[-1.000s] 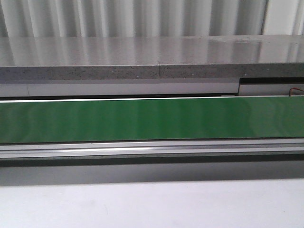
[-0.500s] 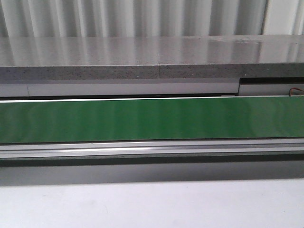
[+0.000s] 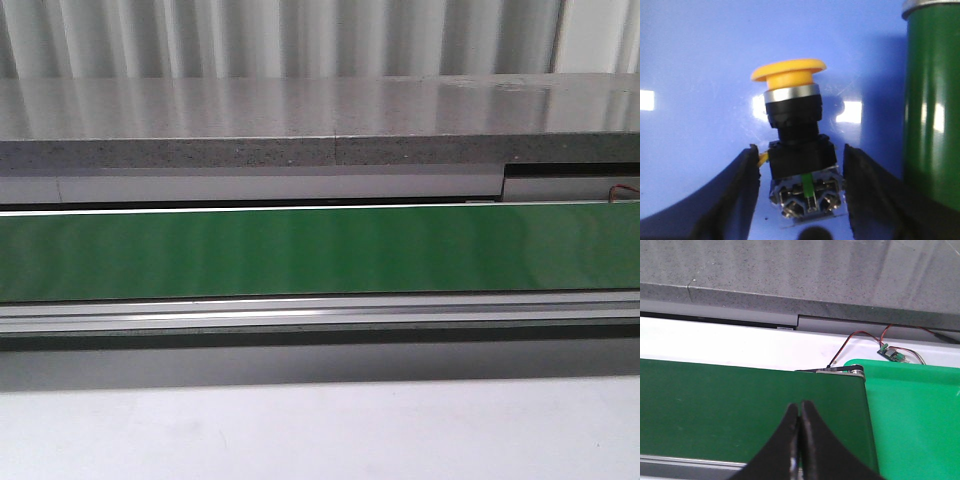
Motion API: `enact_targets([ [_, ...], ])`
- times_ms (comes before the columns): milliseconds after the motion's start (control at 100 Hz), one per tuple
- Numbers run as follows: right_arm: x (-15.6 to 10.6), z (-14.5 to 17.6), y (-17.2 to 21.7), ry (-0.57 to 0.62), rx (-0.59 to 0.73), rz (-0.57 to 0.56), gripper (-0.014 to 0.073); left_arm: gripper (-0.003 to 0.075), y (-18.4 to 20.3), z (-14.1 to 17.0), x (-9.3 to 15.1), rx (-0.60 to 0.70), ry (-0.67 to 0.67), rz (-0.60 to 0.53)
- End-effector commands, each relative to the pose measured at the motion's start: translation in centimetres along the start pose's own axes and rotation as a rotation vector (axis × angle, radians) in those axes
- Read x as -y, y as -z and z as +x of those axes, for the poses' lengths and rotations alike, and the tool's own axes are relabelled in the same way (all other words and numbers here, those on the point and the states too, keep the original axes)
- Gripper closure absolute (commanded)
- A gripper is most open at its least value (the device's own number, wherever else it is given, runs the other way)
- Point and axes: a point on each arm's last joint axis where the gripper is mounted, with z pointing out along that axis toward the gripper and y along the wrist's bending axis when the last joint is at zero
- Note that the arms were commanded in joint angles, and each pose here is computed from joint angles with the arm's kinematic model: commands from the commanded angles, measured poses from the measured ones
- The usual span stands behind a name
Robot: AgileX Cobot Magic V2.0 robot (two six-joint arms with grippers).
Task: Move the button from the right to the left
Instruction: 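Lower the button into the blue tray and open the left gripper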
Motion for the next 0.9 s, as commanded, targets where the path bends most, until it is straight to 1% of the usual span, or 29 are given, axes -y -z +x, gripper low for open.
enact_targets([
  [0,0.2,-1.4,0.4,-0.004,0.099,0.021,0.0663,0.0352,1.9,-1.3,-0.5,0.087,-0.004,-0.041],
  [100,0.2,-1.4,0.4,-0.004,0.099,0.021,0.0663,0.0300,1.9,-1.2,-0.6,0.084,-0.015,-0.047],
  [310,0.2,-1.4,0.4,-0.004,0.099,0.021,0.0663,0.0250,1.9,-1.2,-0.6,0.082,-0.020,-0.050],
  [570,0.2,-1.4,0.4,-0.004,0.099,0.021,0.0663,0.0244,2.5,-1.6,-0.7,0.112,-0.016,-0.060],
  [720,0.2,-1.4,0.4,-0.004,0.099,0.021,0.0663,0.0247,5.1,-2.4,-0.5,0.213,0.030,-0.064],
  [890,0.2,-1.4,0.4,-0.004,0.099,0.021,0.0663,0.0247,10.1,-2.8,0.4,0.364,0.068,-0.063],
])
